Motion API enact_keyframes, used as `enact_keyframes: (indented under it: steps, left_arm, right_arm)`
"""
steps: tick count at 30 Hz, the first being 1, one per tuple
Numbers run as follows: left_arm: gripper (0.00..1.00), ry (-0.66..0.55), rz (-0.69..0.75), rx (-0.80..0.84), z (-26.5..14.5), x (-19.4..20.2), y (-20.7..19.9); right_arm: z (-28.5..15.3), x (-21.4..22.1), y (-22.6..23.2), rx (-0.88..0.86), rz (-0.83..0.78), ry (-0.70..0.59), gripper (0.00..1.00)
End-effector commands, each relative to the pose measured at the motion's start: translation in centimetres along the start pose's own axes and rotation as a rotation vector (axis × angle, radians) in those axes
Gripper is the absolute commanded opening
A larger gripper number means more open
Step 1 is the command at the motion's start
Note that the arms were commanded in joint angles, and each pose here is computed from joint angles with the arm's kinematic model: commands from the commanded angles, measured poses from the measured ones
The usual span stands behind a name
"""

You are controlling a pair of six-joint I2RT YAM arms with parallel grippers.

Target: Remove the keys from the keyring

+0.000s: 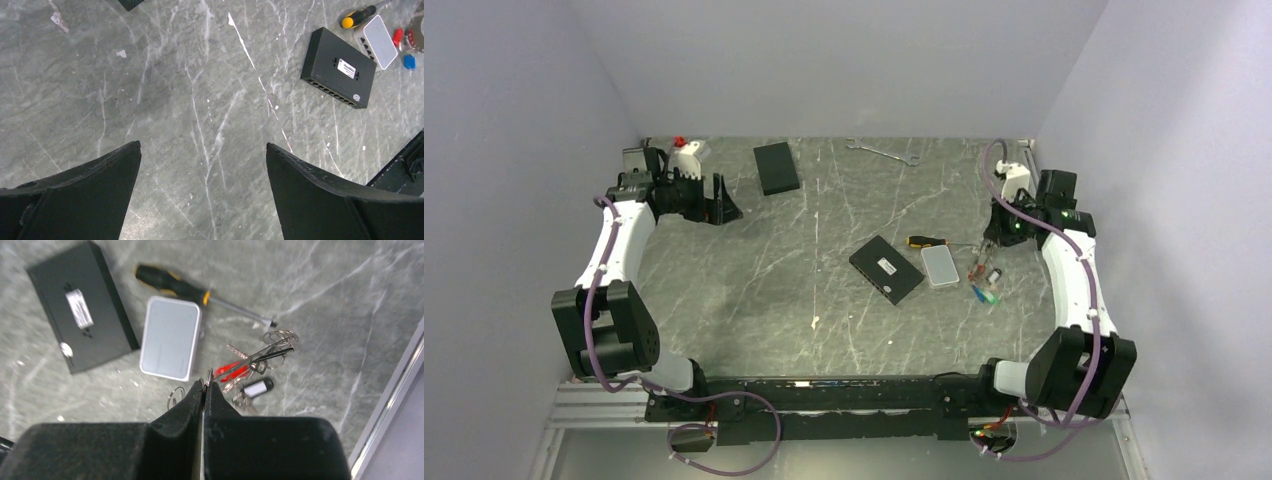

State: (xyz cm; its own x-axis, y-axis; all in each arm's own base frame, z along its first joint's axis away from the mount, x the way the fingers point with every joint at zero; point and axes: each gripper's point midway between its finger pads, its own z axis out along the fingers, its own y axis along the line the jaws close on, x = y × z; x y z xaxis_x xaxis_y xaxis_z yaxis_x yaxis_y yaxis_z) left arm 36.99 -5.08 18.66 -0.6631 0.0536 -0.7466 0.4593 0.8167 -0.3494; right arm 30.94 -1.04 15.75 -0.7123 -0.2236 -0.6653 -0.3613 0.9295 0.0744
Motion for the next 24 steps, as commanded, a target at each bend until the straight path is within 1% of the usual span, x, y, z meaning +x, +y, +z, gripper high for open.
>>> enact_keyframes:
  steps: [1, 6, 9, 12, 15, 18, 21, 24]
  left_arm:
    - [0.99, -0.059, 0.063, 0.049, -1.6, -2.6, -1.9]
    - [0.99, -0.051, 0.097, 0.065, -2.6, -3.2, -2.7]
    - [0.99, -0.045, 0.116, 0.092, -3.1, -3.9, -3.3]
    - [0.99, -0.073, 0.121, 0.143, -3.6, -5.4, -4.5]
    - [0.97, -0.133, 0.134, 0.234, -3.9, -7.1, -6.6]
    - [0.99, -0.19, 0.17, 0.27, -3.2, -8.5, -8.6]
    - [0.99, -0.231, 0.238, 0.298, -1.8, -9.7, -10.8]
    - [0.99, -0.256, 0.283, 0.343, 0.6, -10.8, -13.9]
  right_arm:
    - [-3.8, -7.7, 0.9, 0.001, 0.057, -0.265, 0.0]
    - [-7.0, -12.7, 1.9, -0.002, 0.1, -0.46, 0.0]
    - [-8.6, -15.3, 2.4, -0.029, 0.152, -0.553, 0.0]
    - [-9.5, -17.5, 3.1, -0.069, 0.22, -0.622, 0.0]
    - [-9.3, -19.3, 4.5, -0.112, 0.267, -0.646, 0.0]
    - [-8.7, -20.8, 6.1, -0.149, 0.308, -0.665, 0.0]
    - [-7.5, -21.9, 7.1, -0.231, 0.403, -0.671, 0.0]
    - [-6.2, -22.9, 8.0, -0.282, 0.486, -0.66, 0.0]
